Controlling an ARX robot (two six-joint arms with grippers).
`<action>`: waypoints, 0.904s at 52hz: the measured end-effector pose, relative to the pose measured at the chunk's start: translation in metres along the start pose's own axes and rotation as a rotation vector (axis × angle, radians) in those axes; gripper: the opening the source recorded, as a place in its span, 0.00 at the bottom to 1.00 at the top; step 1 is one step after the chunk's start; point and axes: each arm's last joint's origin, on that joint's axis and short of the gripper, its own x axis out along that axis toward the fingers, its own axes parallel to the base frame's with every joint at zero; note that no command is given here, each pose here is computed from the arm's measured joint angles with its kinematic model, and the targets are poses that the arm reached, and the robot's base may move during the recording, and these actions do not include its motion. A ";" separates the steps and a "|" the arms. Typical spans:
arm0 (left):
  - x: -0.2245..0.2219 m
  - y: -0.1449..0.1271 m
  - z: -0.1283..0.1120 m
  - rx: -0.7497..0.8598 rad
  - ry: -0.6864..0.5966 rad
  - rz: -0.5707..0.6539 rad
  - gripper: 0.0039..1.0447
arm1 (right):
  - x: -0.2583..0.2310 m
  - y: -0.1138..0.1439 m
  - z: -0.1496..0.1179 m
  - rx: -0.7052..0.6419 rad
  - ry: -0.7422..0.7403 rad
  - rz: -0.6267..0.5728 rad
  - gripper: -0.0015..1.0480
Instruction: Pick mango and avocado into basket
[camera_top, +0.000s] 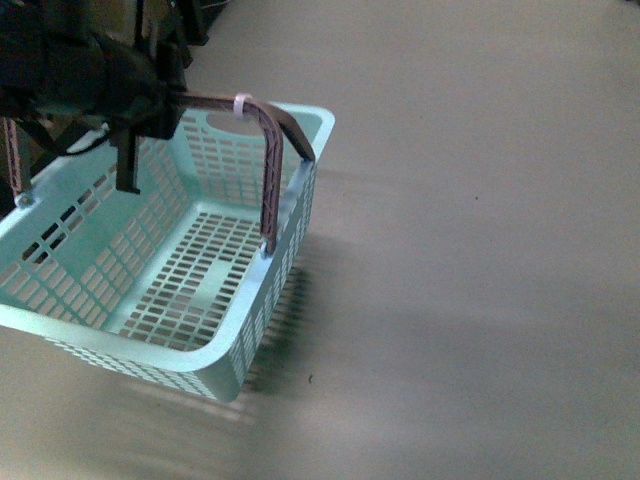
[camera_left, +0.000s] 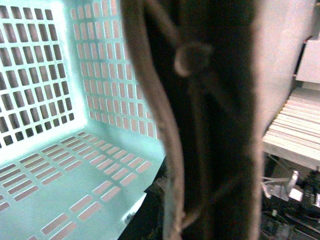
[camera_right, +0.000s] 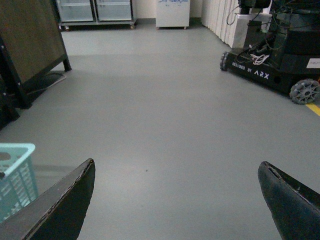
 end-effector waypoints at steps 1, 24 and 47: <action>-0.007 -0.004 0.000 -0.002 0.001 -0.013 0.05 | 0.000 0.000 0.000 0.000 0.000 0.000 0.92; -0.186 -0.081 0.006 -0.063 0.011 -0.230 0.04 | 0.000 0.000 0.000 0.000 0.000 0.000 0.92; -0.268 -0.095 0.010 -0.089 -0.011 -0.279 0.04 | 0.000 0.000 0.000 0.000 0.000 0.000 0.92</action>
